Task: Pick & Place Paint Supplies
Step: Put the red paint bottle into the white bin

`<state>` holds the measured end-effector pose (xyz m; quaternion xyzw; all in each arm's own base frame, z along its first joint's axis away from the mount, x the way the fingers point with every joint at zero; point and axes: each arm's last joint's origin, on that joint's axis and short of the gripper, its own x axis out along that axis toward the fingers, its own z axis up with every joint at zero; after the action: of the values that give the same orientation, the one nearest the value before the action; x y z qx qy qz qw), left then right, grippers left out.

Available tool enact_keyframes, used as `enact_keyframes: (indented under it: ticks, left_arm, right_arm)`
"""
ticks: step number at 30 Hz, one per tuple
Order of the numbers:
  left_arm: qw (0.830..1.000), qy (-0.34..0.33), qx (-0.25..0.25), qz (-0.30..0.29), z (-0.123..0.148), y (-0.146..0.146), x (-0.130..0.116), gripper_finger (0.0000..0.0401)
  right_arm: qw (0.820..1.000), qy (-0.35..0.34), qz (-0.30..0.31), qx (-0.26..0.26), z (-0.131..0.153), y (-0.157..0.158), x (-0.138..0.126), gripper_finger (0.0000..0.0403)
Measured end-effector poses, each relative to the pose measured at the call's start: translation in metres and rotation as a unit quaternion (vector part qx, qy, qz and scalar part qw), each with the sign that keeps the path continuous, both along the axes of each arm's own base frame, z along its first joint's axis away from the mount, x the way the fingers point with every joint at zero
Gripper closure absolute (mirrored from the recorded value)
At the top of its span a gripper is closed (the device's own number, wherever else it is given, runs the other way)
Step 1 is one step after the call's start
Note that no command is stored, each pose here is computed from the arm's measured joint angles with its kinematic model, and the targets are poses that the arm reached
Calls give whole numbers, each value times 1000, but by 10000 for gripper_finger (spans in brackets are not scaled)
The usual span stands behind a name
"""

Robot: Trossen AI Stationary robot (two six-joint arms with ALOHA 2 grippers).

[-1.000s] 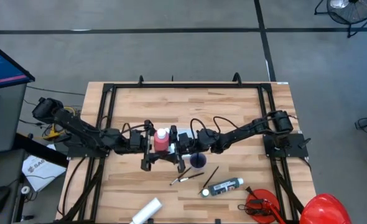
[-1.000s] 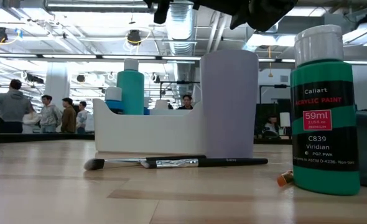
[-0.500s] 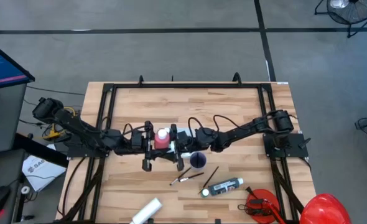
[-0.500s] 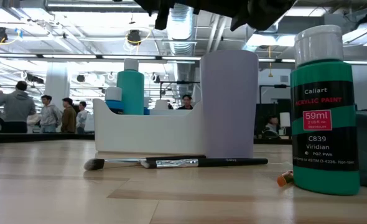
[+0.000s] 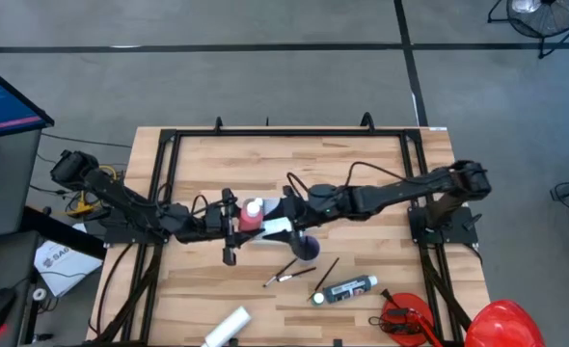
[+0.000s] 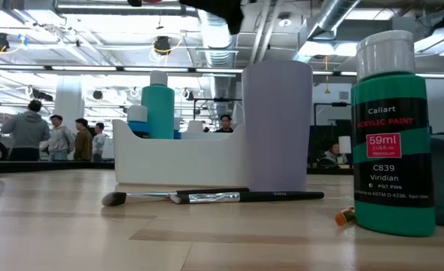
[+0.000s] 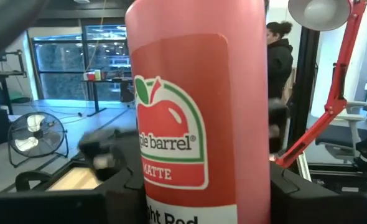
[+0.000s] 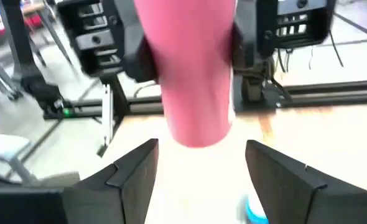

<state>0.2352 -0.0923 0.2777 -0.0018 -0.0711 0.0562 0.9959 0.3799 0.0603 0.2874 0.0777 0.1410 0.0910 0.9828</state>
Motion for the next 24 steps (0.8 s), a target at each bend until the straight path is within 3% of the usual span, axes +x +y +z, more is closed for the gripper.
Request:
enact_keyframes:
  ticks: [8,13,19,24]
  left_arm:
    - [1000,22,6,-19,-16,-10,-6,239]
    - [1000,15,3,-24,-25,-11,-15,245]
    - [999,-5,-8,-33,-31,-9,-20,239]
    - [999,-4,-8,-39,-36,-10,-23,243]
  right_arm:
    - [995,-53,61,-59,27,32,-22,169]
    - [994,-59,0,-89,31,31,-25,175]
    - [988,-116,-11,-96,15,35,-1,179]
    - [988,-112,-31,-100,12,23,3,179]
